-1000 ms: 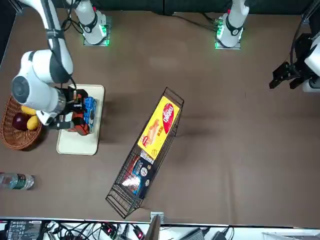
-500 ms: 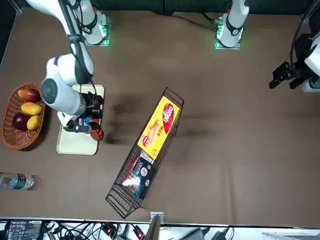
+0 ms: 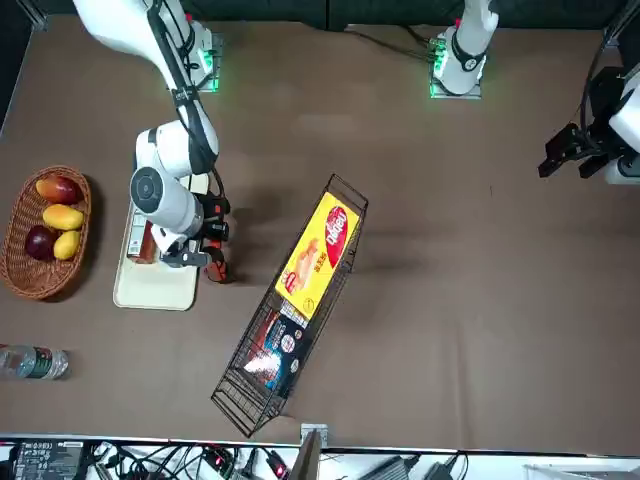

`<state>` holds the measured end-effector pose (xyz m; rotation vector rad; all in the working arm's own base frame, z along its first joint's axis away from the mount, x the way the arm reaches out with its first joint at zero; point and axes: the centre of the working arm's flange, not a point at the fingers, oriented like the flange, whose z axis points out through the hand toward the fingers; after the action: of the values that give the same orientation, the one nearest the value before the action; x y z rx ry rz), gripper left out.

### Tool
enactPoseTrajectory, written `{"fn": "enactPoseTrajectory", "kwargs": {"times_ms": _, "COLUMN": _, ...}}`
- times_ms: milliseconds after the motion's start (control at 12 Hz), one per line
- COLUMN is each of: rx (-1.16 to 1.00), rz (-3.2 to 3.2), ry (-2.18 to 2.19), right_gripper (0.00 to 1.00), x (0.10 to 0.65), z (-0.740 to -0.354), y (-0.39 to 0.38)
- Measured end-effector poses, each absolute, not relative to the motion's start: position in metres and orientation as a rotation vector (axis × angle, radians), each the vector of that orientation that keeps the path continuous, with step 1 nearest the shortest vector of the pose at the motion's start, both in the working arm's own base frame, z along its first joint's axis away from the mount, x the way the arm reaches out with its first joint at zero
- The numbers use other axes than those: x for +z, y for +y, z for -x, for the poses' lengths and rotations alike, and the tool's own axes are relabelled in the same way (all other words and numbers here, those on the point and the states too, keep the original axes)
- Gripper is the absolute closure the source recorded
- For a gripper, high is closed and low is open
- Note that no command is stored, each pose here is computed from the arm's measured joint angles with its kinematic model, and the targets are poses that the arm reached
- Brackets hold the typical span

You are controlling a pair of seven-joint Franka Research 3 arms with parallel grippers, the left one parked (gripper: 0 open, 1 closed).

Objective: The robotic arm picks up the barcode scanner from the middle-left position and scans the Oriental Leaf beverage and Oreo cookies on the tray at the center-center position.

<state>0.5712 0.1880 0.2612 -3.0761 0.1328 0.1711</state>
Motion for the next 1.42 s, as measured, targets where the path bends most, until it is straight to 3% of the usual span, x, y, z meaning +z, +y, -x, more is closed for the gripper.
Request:
{"fn": "enactPoseTrajectory", "kwargs": {"times_ms": 1083, "rx": 0.119, "rz": 3.080, "ry": 0.115, "right_gripper": 0.58, "x": 0.233, "z": -0.550, "y": 0.191}}
{"fn": "enactPoseTrajectory", "kwargs": {"times_ms": 1333, "rx": 0.126, "rz": 3.082, "ry": 0.100, "right_gripper": 0.54, "x": 0.231, "z": -0.547, "y": 0.196}}
{"fn": "enactPoseTrajectory", "kwargs": {"times_ms": 1417, "rx": 0.125, "rz": 3.082, "ry": 0.098, "right_gripper": 0.45, "x": 0.231, "z": -0.546, "y": 0.197}}
